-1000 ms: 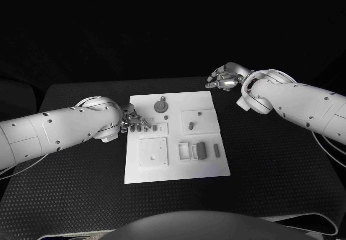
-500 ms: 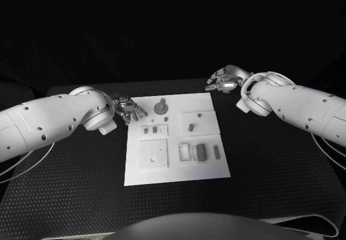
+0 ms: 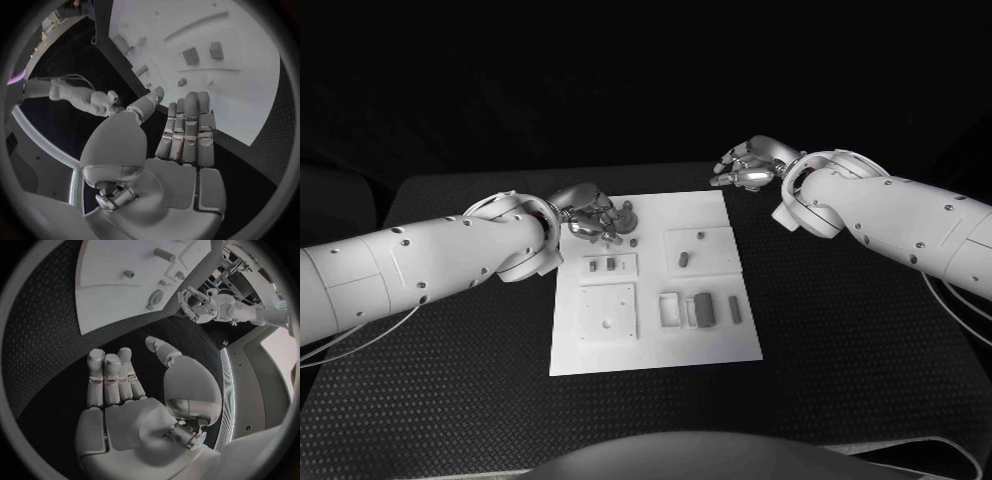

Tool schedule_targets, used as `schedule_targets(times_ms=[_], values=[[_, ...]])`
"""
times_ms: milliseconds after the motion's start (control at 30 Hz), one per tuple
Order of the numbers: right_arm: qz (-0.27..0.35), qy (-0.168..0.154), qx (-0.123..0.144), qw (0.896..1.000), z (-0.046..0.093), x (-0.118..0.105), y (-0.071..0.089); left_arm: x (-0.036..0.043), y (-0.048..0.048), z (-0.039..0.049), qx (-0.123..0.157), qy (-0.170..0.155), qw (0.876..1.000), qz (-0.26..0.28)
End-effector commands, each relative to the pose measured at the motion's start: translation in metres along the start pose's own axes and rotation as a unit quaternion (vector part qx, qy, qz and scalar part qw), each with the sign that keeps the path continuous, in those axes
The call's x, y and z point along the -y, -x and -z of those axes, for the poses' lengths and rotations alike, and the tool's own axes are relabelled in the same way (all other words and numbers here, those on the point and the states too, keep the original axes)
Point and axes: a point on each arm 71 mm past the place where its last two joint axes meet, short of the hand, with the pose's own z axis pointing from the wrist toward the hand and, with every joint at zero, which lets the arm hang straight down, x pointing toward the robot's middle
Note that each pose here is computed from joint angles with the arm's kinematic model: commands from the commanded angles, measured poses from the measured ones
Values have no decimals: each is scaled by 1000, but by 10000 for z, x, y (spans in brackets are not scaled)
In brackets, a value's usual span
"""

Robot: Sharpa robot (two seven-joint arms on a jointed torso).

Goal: Assemble the parts on the task board

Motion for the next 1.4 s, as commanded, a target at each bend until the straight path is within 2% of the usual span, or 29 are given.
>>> schedule_targets(times_ms=[33,200,267,367,533,700,900,1100,1400], values=[[-1,5,-6,1000,1,1,-14,173,49,-15,54,-97,989,-98],[-1,4,-6,1000,5,9,-17,262,10,-30,68,-129,977,-157],[-2,5,-7,1000,5,4,-21,290,-5,-36,72,-132,974,-169],[-2,6,-7,1000,5,-2,-24,355,-34,-25,85,-153,968,-183],[-2,6,-8,1000,2,-10,-29,412,-91,-52,72,-157,965,-199],[-2,7,-8,1000,-1,-16,-33,379,-131,-120,50,-135,966,-214],[-2,8,-9,1000,-2,-26,-38,339,-214,-163,38,-132,966,-219],[-2,9,-9,1000,-2,-32,-42,291,-248,-206,27,-120,967,-223],[-3,9,-9,1000,-3,-37,-45,238,-249,-243,33,-114,967,-226]])
